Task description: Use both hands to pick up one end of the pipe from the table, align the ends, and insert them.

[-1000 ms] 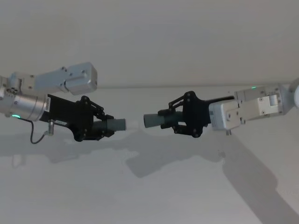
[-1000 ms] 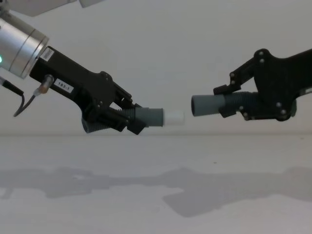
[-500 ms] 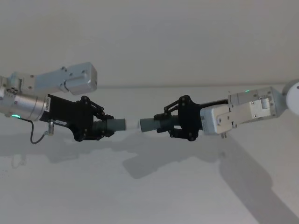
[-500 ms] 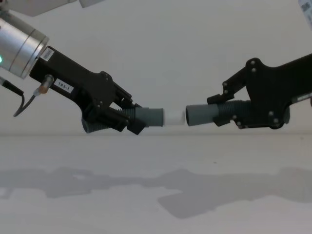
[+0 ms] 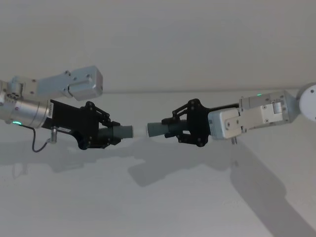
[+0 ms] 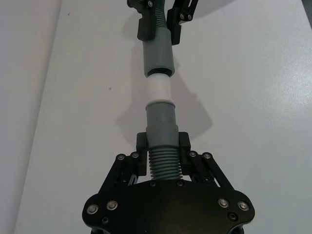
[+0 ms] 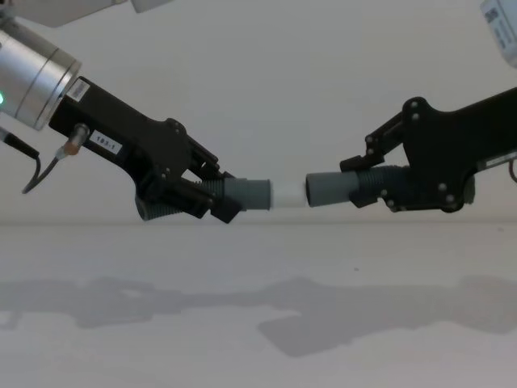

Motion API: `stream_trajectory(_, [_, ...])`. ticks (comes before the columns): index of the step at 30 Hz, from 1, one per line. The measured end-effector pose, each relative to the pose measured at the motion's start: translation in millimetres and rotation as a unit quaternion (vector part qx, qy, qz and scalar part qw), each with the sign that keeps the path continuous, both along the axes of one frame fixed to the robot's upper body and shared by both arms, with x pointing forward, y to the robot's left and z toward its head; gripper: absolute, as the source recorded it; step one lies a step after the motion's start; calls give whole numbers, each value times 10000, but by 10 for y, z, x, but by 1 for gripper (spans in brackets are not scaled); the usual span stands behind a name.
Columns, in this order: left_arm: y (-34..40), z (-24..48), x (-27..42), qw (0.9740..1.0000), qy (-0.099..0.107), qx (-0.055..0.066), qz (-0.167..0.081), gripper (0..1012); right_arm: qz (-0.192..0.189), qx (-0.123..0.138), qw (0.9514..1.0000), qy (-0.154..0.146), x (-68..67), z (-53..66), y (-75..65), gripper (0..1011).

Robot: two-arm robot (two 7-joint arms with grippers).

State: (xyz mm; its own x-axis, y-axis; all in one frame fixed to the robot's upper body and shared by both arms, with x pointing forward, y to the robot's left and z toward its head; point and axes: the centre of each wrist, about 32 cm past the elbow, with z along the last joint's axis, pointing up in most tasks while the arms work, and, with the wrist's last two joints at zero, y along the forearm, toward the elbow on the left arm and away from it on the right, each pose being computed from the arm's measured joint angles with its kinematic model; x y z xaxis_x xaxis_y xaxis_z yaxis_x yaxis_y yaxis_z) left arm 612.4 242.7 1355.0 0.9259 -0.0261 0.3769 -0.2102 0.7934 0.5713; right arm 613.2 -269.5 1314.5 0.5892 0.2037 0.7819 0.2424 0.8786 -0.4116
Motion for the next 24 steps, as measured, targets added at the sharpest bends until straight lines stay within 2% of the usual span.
stream_trajectory(24, [2, -1, 0, 10000, 1, 4, 1, 336, 204, -81, 9997, 44, 21, 37, 33, 264])
